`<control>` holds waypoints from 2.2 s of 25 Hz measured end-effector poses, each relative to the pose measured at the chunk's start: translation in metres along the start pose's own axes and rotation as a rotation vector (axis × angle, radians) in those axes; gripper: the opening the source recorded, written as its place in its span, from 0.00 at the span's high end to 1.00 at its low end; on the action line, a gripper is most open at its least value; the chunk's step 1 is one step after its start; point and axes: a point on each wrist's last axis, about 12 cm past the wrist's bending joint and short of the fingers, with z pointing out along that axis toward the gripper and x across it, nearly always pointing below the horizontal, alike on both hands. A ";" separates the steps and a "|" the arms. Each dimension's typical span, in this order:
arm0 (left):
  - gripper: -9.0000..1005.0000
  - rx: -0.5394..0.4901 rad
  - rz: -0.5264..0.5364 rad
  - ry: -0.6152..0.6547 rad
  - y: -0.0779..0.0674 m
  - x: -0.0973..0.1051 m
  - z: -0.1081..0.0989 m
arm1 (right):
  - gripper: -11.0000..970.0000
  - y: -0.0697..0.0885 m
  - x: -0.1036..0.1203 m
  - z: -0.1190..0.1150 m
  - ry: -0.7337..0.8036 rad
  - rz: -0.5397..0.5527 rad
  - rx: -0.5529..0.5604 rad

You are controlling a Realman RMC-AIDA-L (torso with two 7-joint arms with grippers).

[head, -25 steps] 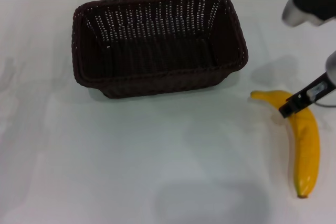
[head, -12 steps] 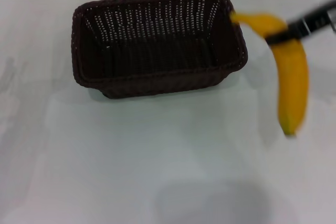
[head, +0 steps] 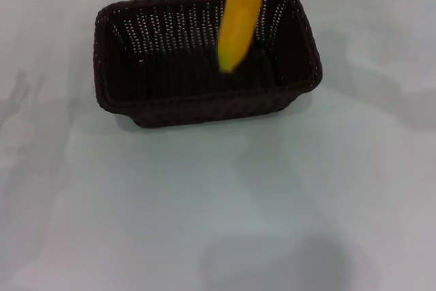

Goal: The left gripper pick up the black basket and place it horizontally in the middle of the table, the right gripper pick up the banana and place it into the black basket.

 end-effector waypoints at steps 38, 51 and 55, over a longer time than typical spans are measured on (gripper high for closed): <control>0.11 -0.013 -0.013 0.001 -0.001 0.003 0.001 | 0.11 -0.047 0.149 -0.099 -0.640 -0.054 0.180; 0.11 0.007 0.053 -0.012 -0.006 0.003 0.007 | 0.12 -0.098 0.232 -0.163 -0.469 0.003 0.680; 0.11 0.003 0.053 -0.034 -0.007 0.005 0.001 | 0.12 -0.097 0.234 -0.164 -0.469 -0.007 0.677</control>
